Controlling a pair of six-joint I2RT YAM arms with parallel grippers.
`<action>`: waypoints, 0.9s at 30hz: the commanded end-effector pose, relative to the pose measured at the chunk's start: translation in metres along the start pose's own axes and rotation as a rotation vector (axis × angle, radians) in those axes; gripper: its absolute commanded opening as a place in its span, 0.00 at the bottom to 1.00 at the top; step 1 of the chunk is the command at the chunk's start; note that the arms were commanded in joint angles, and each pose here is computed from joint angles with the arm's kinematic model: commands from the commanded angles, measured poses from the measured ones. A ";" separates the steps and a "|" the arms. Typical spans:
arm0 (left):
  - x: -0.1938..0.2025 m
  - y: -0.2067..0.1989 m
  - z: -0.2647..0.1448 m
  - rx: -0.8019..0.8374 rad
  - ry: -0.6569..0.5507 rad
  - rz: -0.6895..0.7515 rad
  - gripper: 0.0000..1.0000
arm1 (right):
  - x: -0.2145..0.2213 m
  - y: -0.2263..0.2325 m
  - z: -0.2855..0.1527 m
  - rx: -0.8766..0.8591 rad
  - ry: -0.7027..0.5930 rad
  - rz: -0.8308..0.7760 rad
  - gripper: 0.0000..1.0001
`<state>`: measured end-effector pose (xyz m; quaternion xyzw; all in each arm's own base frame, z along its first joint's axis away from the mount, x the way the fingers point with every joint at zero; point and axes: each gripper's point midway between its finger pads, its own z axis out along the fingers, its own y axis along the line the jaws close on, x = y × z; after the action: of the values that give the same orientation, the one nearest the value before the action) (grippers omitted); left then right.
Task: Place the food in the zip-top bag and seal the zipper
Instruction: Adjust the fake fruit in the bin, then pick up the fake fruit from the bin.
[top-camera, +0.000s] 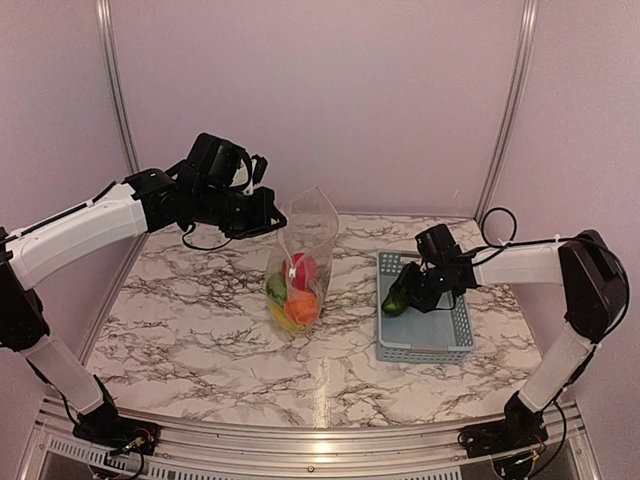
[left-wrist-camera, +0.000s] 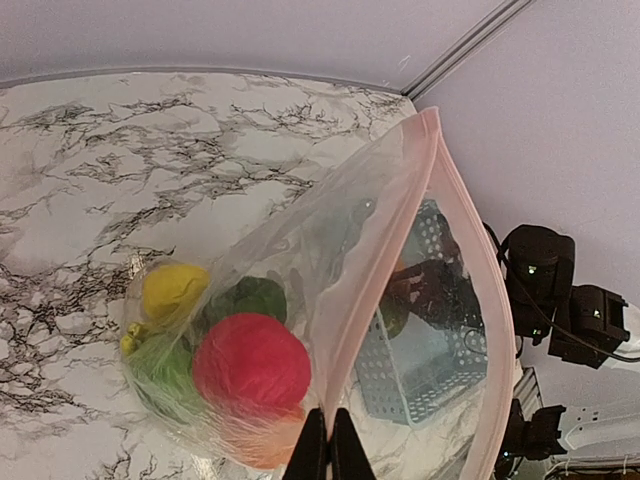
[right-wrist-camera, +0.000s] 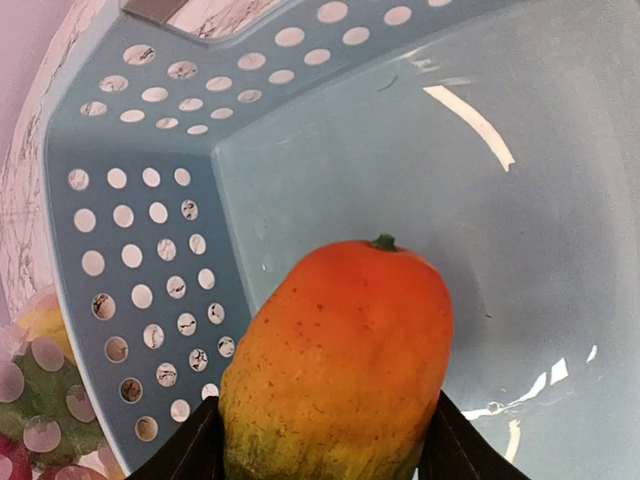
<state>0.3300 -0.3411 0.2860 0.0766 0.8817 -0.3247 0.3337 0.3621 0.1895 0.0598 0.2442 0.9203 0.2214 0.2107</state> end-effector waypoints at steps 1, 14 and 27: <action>-0.001 0.000 -0.009 0.004 -0.014 -0.010 0.00 | -0.013 0.006 -0.011 -0.006 -0.043 -0.057 0.58; 0.003 -0.001 -0.010 0.018 -0.004 -0.037 0.00 | 0.000 -0.008 0.011 0.073 0.057 -0.154 0.80; 0.006 0.000 -0.013 0.028 -0.007 -0.076 0.00 | -0.016 -0.004 0.013 0.039 0.042 -0.175 0.63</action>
<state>0.3228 -0.3372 0.2774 0.0507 0.8859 -0.3364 0.3154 0.3629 0.1781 0.0369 0.1797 0.9502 0.1737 0.1861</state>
